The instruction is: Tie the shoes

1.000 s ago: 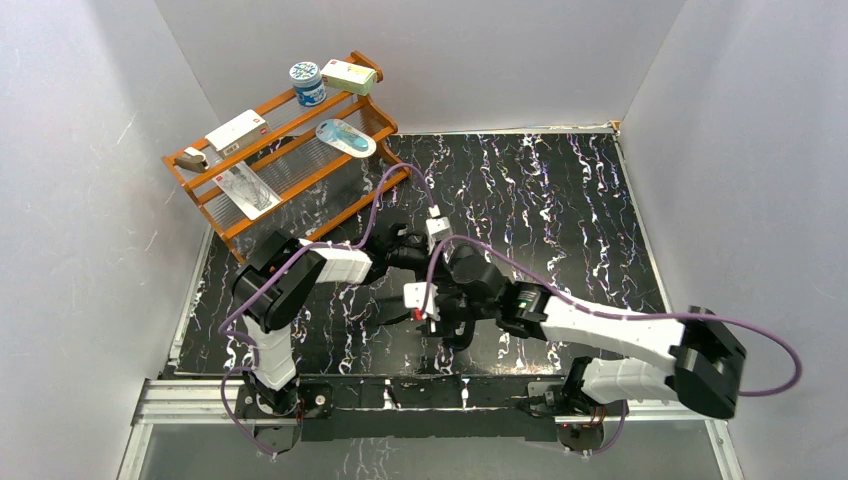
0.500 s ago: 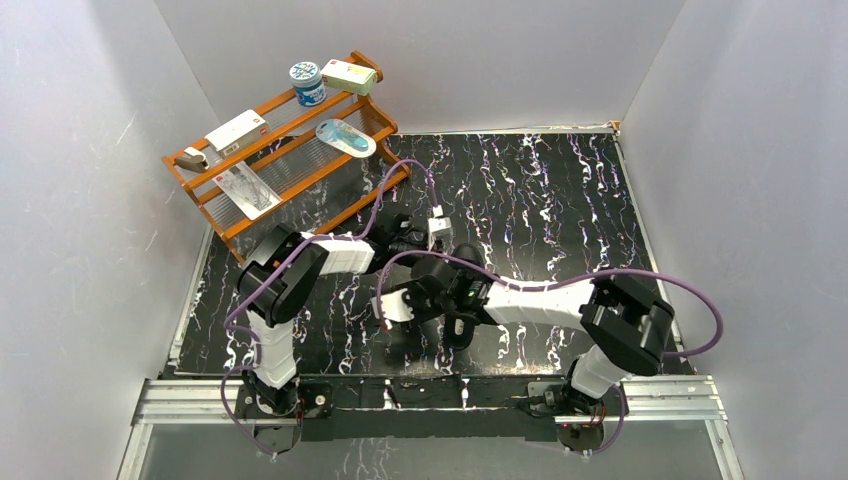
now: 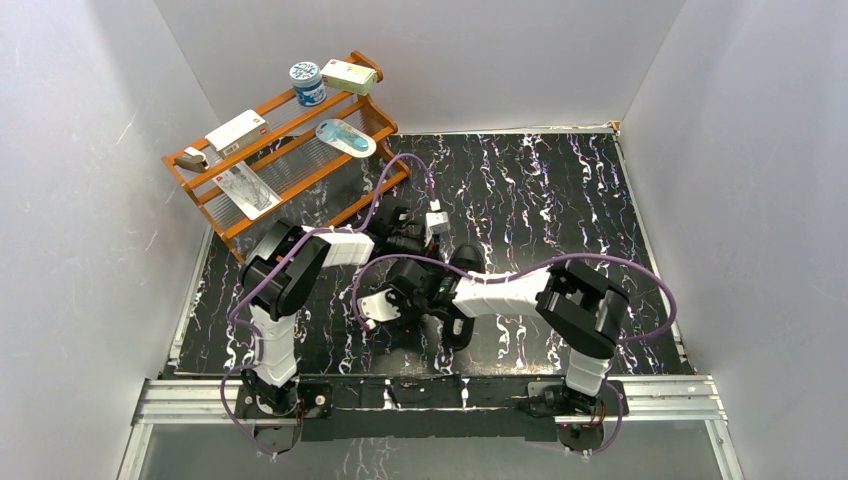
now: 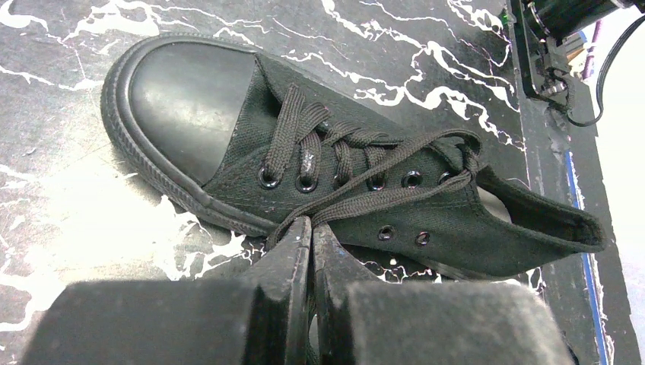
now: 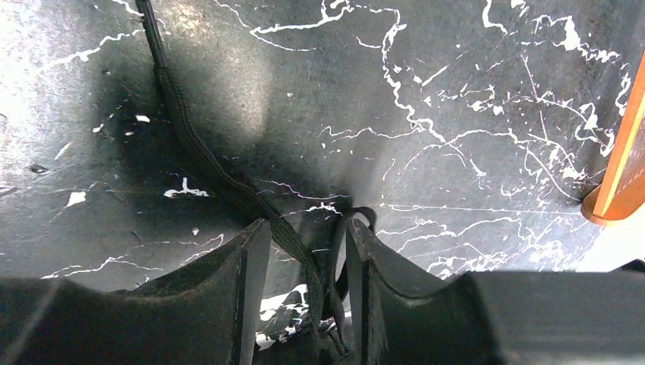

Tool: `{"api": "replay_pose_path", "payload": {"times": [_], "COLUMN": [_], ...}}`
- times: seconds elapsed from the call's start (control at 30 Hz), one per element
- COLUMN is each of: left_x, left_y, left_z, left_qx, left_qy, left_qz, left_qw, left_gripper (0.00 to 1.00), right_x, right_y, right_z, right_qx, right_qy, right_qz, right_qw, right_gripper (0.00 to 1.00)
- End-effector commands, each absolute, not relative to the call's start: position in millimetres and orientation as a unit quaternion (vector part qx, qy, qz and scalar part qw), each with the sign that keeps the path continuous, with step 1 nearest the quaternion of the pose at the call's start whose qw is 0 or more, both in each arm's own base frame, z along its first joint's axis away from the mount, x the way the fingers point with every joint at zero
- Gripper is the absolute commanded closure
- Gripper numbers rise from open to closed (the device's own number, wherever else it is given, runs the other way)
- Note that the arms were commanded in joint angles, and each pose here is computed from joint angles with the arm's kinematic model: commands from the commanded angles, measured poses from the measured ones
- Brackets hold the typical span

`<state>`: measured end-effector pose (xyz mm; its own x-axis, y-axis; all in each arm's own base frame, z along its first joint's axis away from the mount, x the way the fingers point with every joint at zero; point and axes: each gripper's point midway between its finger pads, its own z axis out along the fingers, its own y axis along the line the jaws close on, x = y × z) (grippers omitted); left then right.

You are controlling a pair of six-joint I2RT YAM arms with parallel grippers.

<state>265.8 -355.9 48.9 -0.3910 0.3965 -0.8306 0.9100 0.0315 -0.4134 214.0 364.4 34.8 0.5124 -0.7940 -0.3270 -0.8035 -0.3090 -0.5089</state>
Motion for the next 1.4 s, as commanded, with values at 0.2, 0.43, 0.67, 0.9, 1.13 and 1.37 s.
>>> {"api": "replay_pose_path", "payload": {"times": [0.2,0.43,0.67,0.9,1.13,1.37], "left_x": [241.1,239.1,246.9,243.7,245.4,246.4], "left_y": [-359.6,-355.9,-358.0,-354.0,-355.4,-355.7], "left_z": [46.0,52.6,69.0,101.4,116.8,111.6], "left_qx": [0.48,0.466,0.449,0.434,0.436,0.434], "left_qy": [0.66,0.671,0.677,0.672,0.664,0.672], "left_qz": [-0.537,-0.532,-0.526,-0.527,-0.528,-0.526], "left_qw": [0.214,0.223,0.253,0.286,0.299,0.287], "left_gripper": [1.0,1.0,1.0,1.0,1.0,1.0], "right_x": [203.2,153.1,185.0,208.2,244.4,254.9], "right_y": [394.3,355.9,293.2,248.4,237.5,249.4], "right_z": [120.2,170.5,205.0,176.9,170.6,162.7], "right_qx": [-0.757,-0.693,-0.428,-0.346,-0.392,-0.397], "right_qy": [0.472,0.509,0.729,0.794,0.752,0.731], "right_qz": [0.089,0.206,0.216,0.294,0.367,0.441], "right_qw": [0.443,0.468,0.489,0.405,0.382,0.337], "right_gripper": [0.52,0.46,0.35,0.45,0.45,0.39]}}
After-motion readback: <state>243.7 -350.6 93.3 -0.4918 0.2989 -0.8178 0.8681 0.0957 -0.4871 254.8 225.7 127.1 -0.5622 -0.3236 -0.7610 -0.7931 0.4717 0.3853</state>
